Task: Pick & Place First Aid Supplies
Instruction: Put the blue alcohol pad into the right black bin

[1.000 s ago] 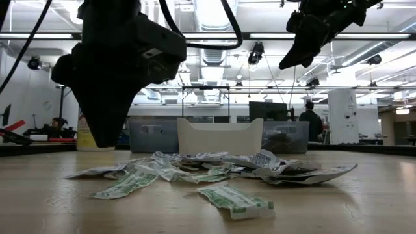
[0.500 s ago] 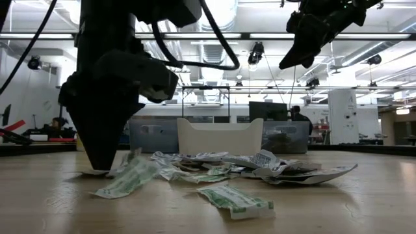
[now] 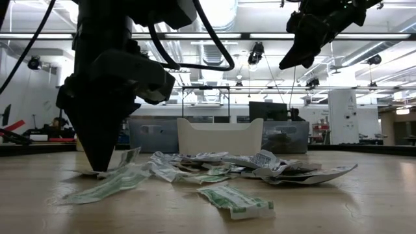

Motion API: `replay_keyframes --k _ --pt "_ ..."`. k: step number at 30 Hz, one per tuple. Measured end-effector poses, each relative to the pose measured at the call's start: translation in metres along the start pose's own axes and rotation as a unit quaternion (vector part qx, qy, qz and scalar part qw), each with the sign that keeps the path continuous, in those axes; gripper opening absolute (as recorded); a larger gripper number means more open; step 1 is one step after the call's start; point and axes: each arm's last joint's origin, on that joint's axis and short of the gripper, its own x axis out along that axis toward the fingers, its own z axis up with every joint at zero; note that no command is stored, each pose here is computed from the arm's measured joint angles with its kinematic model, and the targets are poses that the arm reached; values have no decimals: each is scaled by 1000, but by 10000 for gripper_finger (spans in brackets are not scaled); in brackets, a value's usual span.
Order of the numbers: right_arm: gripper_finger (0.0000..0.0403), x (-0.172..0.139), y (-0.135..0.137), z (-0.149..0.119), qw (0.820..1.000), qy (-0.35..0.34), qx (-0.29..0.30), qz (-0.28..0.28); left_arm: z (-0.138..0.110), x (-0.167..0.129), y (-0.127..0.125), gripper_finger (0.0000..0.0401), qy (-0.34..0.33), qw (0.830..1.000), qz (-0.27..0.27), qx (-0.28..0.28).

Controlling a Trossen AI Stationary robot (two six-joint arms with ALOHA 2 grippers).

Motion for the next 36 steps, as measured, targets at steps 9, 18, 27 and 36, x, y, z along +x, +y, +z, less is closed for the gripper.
replay_keyframes --k 9,18,27,36 --pt "79 0 0 0 1000 0 0 0 0 0 0 2 -6 1000 3 3" --pt "62 0 0 0 1000 0 0 0 0 -24 8 0 -70 997 12 -2" --pt "64 0 0 0 1000 0 0 0 -2 -49 9 0 -83 996 -13 20" --pt "79 0 0 0 1000 0 0 -1 17 -81 -3 0 -257 961 -95 27"
